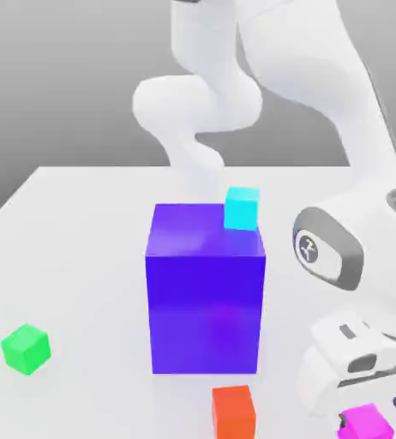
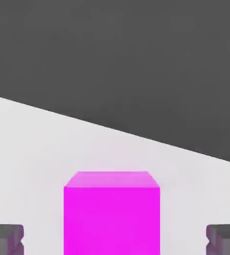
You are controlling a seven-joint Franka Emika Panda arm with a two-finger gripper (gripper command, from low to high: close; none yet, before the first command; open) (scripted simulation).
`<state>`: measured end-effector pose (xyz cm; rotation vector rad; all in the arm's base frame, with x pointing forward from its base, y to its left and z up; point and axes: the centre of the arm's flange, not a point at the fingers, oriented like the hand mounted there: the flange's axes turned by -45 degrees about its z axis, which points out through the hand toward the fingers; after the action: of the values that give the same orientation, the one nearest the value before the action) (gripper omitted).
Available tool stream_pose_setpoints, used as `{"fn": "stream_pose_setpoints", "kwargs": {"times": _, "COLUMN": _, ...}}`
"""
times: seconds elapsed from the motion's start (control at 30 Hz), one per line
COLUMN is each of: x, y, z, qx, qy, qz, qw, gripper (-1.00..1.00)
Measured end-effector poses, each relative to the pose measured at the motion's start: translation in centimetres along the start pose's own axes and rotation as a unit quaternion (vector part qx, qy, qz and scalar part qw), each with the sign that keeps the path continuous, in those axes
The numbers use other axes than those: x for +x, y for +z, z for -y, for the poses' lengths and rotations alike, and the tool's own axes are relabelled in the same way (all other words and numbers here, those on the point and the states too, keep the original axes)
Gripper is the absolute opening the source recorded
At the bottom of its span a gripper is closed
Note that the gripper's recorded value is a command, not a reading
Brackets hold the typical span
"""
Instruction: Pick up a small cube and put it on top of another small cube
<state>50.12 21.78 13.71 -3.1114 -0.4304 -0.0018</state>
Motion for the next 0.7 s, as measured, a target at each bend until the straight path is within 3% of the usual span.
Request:
{"fn": "stream_pose_setpoints", "kwargs": {"times": 0.2, "x": 0.0, "y": 0.3, "z": 0.0, "qx": 0.000, "qy": 0.000, "qz": 0.000, "qw": 1.000, "gripper": -1.00}}
{"fn": "stream_pose_setpoints", "kwargs": {"times": 0.33, "x": -0.1, "y": -4.5, "z": -0.5, "qx": -0.001, "qy": 0.005, "qz": 0.001, "qw": 1.000, "gripper": -1.00}}
{"fn": "stream_pose_setpoints", "kwargs": {"times": 0.53, "x": -3.1, "y": -6.4, "z": -15.1, "qx": -0.017, "qy": 0.149, "qz": 0.010, "qw": 0.989, "gripper": -1.00}}
{"fn": "stream_pose_setpoints", "kwargs": {"times": 0.7, "x": -9.3, "y": -7.8, "z": -26.5, "qx": -0.020, "qy": 0.282, "qz": 0.012, "qw": 0.959, "gripper": -1.00}}
